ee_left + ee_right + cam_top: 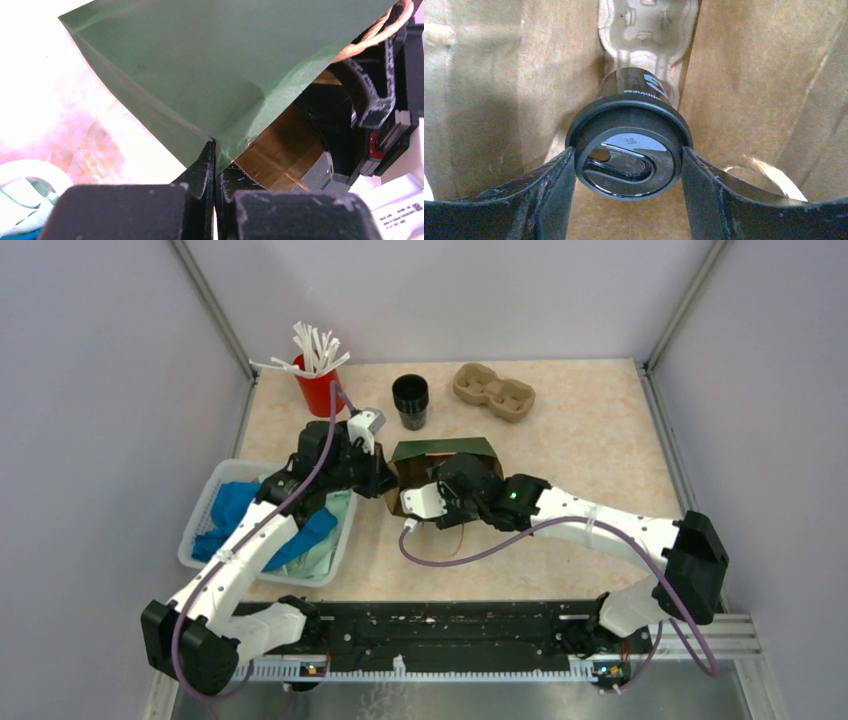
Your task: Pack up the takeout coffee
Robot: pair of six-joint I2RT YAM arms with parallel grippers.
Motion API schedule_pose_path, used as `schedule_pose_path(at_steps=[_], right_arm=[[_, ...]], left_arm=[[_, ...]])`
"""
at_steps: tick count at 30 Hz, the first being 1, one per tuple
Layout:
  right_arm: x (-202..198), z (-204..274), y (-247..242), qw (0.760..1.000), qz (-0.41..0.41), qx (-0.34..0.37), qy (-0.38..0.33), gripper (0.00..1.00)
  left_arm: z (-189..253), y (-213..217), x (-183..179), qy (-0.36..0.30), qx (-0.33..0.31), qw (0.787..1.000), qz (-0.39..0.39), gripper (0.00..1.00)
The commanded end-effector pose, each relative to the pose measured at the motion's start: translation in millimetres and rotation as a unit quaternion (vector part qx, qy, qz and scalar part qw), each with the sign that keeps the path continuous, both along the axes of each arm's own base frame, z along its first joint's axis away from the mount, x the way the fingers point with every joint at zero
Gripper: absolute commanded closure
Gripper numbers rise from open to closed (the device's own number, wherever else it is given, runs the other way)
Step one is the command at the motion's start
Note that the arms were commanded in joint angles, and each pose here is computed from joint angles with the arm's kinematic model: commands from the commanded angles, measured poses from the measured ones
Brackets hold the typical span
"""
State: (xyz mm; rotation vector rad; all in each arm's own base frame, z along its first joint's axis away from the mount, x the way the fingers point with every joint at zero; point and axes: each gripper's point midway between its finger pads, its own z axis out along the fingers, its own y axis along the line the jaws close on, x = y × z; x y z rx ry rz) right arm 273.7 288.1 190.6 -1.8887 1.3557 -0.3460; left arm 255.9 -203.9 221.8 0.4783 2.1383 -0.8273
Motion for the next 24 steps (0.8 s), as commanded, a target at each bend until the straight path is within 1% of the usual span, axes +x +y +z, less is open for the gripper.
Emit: schedule_pose_path(at_steps=[1,4,7,12,15,18,21,24], right_arm=[[-6,20,15,0.998,0.039,0.038,0.005,0.78],[-7,18,21,0.998,0.04,0.037,0.019,0.79],[6,16,20,0.999,0.019,0.037,-0.006,0.82],[24,36,16,0.997,0.002,0.076,-0.024,0.82],[29,34,7,0.997,0.006,0.068,-0.025,0.82],[35,25,-4,0.999,0.004,0.036,-0.035,0.81],[40,22,-5,0.998,0.005,0.039,-0.038,0.8],[45,17,5,0.998,0.012,0.046,-0.04,0.79]], left_arm=[[17,-3,11,-0.026,0.009,1.0,-0.001,1.0],[21,-3,13,-0.03,0.01,0.999,0.0,1.0],[19,-3,10,-0.031,0.009,0.999,-0.006,1.0],[8,1,2,-0.025,0.014,1.0,-0.007,1.0],[9,0,-3,-0.022,0.006,1.0,-0.012,1.0],[13,-2,-6,-0.017,0.0,1.0,-0.016,1.0],[13,0,-6,-0.015,0.006,1.0,-0.014,1.0],[16,0,-7,-0.014,0.007,1.0,-0.018,1.0]])
